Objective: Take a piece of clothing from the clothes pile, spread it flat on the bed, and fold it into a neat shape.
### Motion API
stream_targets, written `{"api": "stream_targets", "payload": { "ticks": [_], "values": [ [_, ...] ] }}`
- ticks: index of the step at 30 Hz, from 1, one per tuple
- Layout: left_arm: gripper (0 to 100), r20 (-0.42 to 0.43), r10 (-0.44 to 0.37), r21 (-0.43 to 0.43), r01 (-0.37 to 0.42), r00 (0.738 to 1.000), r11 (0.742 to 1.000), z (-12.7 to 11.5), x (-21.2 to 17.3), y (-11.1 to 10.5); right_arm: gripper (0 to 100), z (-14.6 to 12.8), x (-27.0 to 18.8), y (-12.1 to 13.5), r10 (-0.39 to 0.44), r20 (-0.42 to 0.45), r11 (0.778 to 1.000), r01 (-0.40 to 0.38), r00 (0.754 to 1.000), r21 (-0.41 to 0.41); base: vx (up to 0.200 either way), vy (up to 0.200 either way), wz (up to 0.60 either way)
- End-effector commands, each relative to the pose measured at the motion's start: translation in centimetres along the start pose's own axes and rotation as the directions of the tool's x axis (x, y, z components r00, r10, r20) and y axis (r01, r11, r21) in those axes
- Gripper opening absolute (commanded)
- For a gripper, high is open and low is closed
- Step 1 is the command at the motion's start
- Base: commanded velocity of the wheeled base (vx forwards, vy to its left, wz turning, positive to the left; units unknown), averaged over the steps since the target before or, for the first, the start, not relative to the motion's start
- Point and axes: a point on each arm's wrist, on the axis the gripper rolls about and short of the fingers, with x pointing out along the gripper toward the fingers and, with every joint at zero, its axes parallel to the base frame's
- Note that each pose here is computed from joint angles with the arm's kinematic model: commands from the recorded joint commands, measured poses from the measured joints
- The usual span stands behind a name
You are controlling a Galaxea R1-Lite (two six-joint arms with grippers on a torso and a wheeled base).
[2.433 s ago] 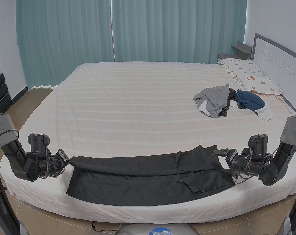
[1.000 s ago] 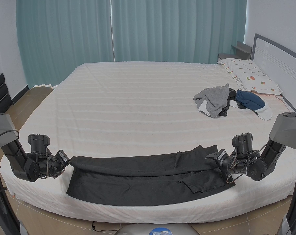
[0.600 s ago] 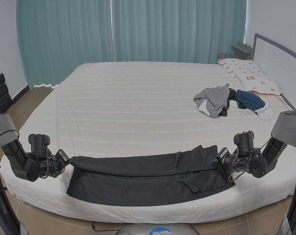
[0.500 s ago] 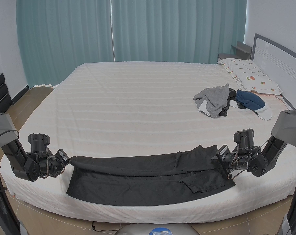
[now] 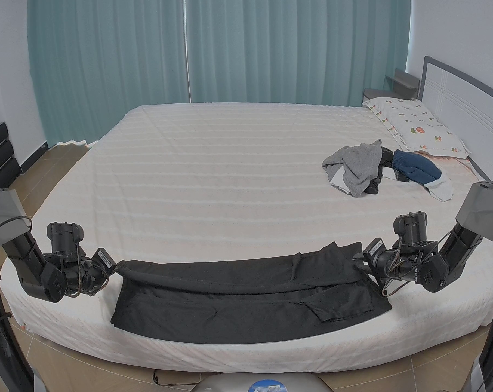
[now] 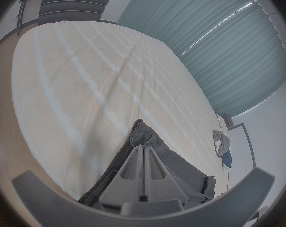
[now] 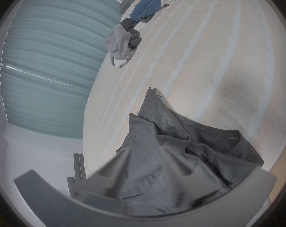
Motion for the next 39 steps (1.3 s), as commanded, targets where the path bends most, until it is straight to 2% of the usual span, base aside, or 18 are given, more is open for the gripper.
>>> {"api": "stream_targets", "payload": {
  "ticks": [1,10,12,22,23,32,39],
  "values": [
    [0,-0.003,0.001,0.000,-0.001,1.000,1.000,0.0,0.0,0.1,100,-0.1,0.1,-0.2,-0.004,-0.010,1.000,0.004,1.000,-0.022,0.000,0.000,0.00],
    [0,-0.006,0.004,0.001,-0.004,1.000,1.000,-0.1,0.0,0.1,100,-0.1,0.8,-0.3,0.001,-0.026,0.998,-0.002,1.000,-0.069,0.000,0.000,0.00],
    [0,-0.008,0.005,0.002,-0.005,1.000,1.000,-0.2,0.0,0.1,100,-0.4,1.8,-0.7,-0.013,-0.036,0.995,0.010,0.999,-0.104,0.000,0.000,0.00],
    [0,-0.008,0.005,0.003,-0.005,1.000,1.000,-0.2,0.0,0.1,100,-0.3,3.6,-1.3,-0.030,-0.036,0.992,0.025,0.999,-0.128,0.000,0.000,0.00],
    [0,-0.007,0.006,0.005,-0.006,1.000,1.000,-0.2,0.0,0.1,0,-0.4,3.7,-1.5,-0.034,-0.038,0.990,0.028,0.999,-0.136,0.000,0.000,0.00],
    [0,-0.009,0.010,0.006,-0.010,1.000,1.000,-0.3,0.0,0.3,0,0.1,3.4,-2.0,-0.055,-0.018,0.985,0.051,0.998,-0.165,0.000,0.000,0.00],
    [0,-0.017,0.015,0.011,-0.015,1.000,1.000,-0.4,-0.1,0.4,0,1.3,2.5,-2.0,-0.057,0.033,0.988,0.062,0.998,-0.144,0.000,0.000,0.00]
  ]
}}
